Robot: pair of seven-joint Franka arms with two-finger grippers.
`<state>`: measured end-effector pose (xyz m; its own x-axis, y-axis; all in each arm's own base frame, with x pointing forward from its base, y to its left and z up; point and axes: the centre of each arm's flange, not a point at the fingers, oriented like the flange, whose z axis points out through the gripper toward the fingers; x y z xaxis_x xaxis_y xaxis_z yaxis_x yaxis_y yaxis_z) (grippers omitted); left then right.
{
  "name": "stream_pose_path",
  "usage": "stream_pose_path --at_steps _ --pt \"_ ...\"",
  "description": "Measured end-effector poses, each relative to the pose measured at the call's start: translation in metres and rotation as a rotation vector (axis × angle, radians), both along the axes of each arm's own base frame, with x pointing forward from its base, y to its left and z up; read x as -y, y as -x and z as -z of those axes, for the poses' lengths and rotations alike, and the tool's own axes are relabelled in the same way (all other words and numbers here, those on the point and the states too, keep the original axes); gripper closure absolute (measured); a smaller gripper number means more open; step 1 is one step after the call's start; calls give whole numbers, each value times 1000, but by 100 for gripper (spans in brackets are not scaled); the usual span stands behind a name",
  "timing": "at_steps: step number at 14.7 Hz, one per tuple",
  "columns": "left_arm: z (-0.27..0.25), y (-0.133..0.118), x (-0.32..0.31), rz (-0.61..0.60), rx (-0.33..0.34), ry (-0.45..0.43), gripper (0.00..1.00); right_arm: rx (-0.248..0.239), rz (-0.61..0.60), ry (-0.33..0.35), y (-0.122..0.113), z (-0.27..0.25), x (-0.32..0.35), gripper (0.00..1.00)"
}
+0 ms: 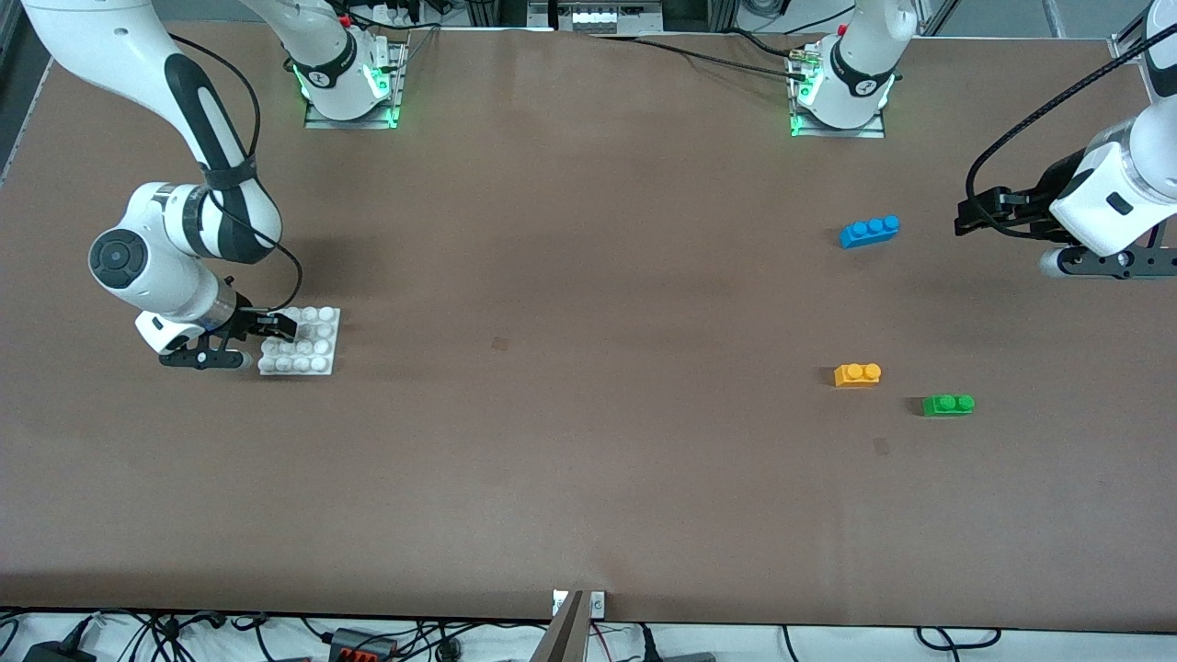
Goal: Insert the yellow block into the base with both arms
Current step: 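Close the right gripper on the edge of the white base plate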
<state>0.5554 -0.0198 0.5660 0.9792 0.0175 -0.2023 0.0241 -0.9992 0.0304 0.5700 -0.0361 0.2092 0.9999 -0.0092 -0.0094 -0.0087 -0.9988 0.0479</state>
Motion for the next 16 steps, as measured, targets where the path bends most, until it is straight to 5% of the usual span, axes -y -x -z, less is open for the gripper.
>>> stream_pose_path --at_steps 6,10,16 --pt "0 0 0 0 0 0 0 15 -11 5 -1 17 -1 14" --pt "0 0 0 1 0 0 0 13 -14 4 -1 18 -1 33" --pt "0 0 0 1 0 0 0 13 -13 4 -1 17 -1 37"
